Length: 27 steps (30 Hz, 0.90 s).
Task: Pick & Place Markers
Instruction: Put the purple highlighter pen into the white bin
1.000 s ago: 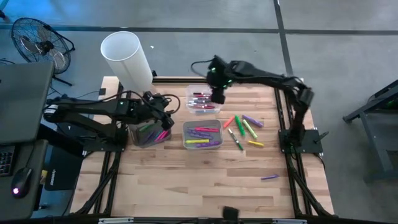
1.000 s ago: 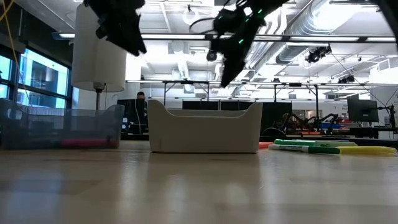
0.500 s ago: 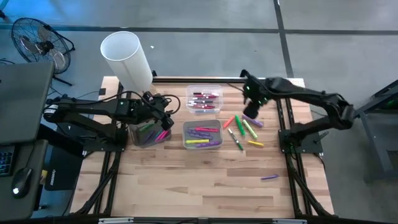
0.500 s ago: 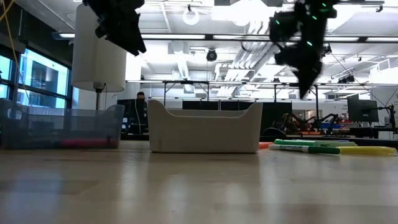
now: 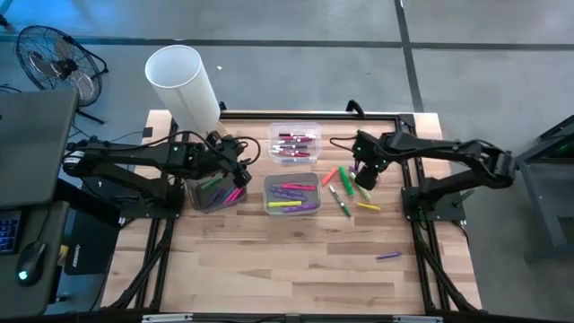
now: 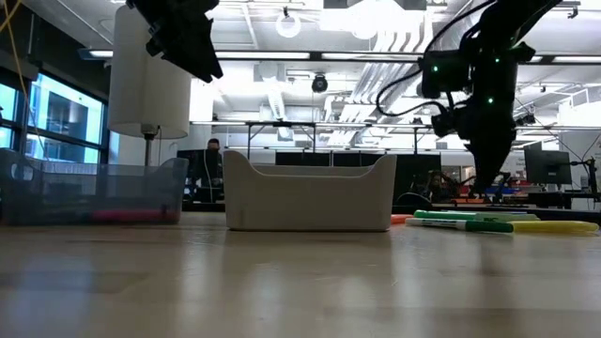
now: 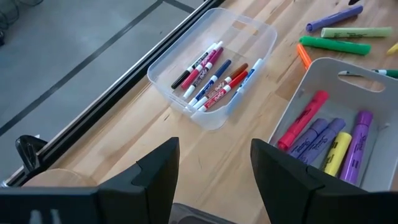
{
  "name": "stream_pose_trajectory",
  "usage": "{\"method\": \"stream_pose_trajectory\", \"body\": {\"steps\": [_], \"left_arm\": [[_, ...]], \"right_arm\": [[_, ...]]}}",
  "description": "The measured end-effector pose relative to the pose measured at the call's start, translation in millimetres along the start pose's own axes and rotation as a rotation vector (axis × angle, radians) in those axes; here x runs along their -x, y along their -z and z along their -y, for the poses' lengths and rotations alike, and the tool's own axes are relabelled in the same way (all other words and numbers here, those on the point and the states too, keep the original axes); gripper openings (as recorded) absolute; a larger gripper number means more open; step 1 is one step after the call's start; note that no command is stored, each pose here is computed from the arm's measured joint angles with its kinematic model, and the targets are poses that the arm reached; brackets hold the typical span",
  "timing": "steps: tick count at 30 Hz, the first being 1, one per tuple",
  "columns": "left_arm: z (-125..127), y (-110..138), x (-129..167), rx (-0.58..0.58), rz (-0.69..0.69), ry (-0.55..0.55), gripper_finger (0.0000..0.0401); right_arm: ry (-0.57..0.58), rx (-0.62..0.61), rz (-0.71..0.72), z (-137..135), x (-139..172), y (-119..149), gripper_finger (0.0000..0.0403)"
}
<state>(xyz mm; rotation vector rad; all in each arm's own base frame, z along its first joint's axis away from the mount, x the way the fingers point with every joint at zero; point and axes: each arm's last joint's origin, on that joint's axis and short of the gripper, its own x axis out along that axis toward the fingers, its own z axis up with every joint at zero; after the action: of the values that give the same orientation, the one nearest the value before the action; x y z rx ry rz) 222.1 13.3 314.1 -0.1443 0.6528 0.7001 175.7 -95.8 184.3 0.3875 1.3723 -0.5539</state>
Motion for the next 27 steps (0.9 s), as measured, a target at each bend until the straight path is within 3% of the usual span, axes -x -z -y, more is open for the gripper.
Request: {"method": "stream_pose_trajectory", "body": {"steps": [18,25,27], "left_arm": [[0,0,0,0.002,-0.002,0.009,0.0194],[0,1,0,-0.004,-0.007,0.004,0.0194],[0,0,0,-0.003,-0.006,-0.001,0.0194]], "right_arm": [[0.017,0.031,-0.243,-6,-56,-11,0.0118],[0.002,0.021,-0.262,-7,-62,-12,0.0057],[0.006,0.015,-0.252,-6,-60,-11,0.0055]]}}
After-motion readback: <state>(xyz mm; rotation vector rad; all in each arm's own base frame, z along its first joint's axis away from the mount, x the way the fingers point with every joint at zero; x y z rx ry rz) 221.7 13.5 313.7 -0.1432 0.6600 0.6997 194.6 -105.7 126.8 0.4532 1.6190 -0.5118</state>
